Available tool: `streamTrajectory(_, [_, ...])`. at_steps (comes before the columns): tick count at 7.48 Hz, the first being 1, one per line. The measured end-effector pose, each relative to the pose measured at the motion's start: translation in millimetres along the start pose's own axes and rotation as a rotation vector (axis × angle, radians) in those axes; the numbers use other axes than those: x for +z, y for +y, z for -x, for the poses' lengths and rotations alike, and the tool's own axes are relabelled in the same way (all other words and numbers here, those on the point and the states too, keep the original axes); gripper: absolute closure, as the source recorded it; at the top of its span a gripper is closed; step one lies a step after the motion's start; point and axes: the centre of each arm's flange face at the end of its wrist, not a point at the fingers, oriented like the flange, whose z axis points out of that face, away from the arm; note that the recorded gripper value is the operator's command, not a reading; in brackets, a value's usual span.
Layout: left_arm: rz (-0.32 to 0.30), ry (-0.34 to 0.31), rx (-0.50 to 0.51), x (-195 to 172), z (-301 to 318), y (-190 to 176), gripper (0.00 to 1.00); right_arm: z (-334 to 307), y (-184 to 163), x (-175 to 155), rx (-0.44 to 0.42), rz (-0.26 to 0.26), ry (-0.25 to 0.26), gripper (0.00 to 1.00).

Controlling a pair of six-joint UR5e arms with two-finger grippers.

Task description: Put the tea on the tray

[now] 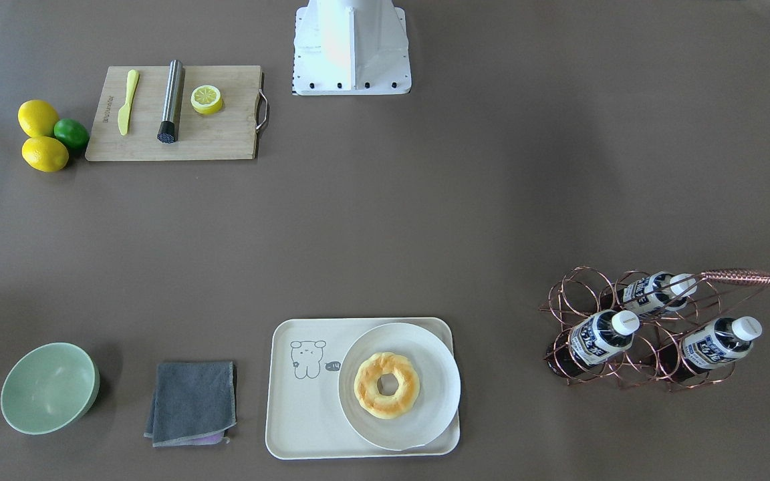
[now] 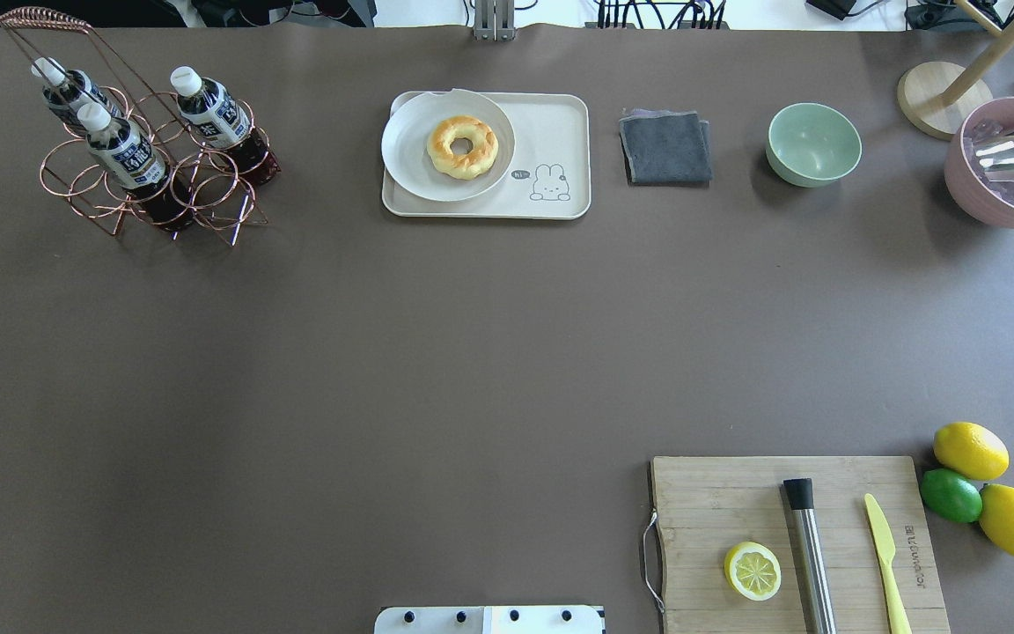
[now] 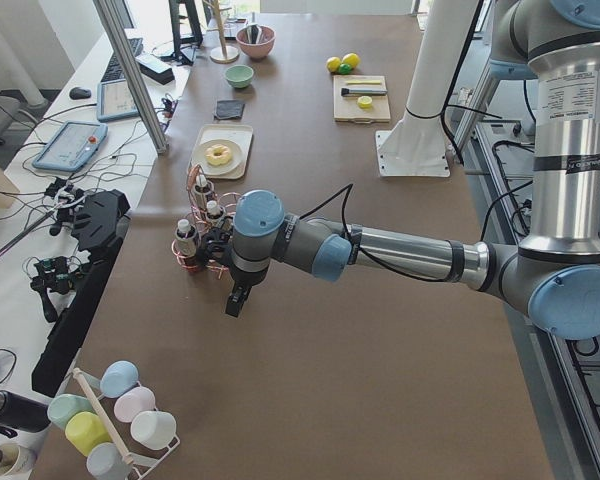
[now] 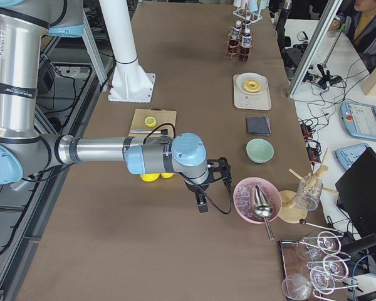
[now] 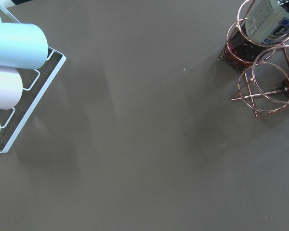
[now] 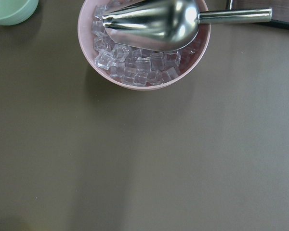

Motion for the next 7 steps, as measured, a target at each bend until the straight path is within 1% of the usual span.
streamTrajectory(4, [-0.012,0.013,0.003,-2,-2,3,0.03,6,-5,6,-0.016,0.012,-0.004,0.00])
streamTrajectory(7, [0.009,0.024,-0.022,4,4,23,0.03,6,-5,7,-0.018,0.015,-0.001,0.00])
